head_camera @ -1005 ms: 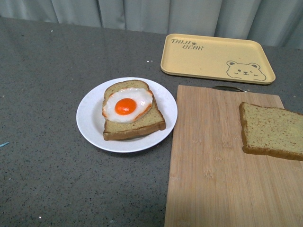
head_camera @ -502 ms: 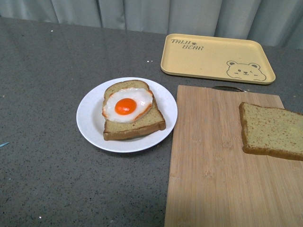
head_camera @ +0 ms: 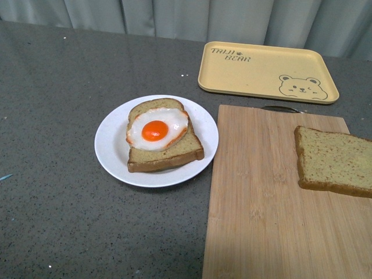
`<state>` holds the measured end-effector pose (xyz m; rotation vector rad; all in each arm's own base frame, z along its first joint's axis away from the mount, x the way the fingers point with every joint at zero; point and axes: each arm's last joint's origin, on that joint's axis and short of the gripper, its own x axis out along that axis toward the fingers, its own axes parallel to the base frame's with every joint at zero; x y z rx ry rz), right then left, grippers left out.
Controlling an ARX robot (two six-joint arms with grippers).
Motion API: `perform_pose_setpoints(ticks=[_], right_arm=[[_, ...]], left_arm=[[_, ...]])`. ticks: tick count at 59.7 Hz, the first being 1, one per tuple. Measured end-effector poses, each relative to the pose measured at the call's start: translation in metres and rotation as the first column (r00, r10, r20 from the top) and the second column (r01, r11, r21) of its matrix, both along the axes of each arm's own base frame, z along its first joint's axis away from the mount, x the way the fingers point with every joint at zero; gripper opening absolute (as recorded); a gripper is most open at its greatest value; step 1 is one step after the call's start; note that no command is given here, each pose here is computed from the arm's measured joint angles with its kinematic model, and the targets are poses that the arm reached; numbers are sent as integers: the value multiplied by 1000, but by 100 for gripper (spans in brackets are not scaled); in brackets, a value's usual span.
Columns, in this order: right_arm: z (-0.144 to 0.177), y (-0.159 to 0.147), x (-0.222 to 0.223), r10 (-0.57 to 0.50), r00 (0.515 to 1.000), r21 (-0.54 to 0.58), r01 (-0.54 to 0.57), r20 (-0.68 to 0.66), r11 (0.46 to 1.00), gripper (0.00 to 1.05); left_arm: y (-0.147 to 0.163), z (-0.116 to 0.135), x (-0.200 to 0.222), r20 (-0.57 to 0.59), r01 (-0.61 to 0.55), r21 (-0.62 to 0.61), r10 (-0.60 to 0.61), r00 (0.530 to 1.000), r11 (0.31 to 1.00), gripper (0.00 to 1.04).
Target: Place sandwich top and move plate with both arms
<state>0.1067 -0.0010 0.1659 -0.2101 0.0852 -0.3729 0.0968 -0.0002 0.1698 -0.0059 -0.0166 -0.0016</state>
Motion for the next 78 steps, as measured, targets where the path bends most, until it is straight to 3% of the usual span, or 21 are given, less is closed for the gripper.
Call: perform_pose_setpoints(ticks=[8,19,30,42,49,71,78], right_arm=[[0,-7,22,24,996,6,-24,-91,1000,95],[-2,-27,79,160,951,186,-113,-265,976,95],[-25,-53,127,314,840,453,-92,-443,887,95],[-45,-66,151,479,721,646,-58,-500,761,95],[-58,-70,161,525,663,703,2,-533,711,95],[-97,-66,190,564,575,738,107,-593,667,95],[-106,-63,200,571,559,743,126,-601,658,77]], left_arm=[[0,0,0,0,1,0,-1,1000,1000,98],[0,0,0,0,0,0,0,1000,1000,98],[0,0,0,0,1,1,-1,1000,1000,98],[0,0,0,0,1,0,-1,1000,1000,98],[0,0,0,0,1,0,-1,1000,1000,98],[0,0,0,0,1,0,-1,1000,1000,98],[0,0,0,0,1,1,-1,1000,1000,98]])
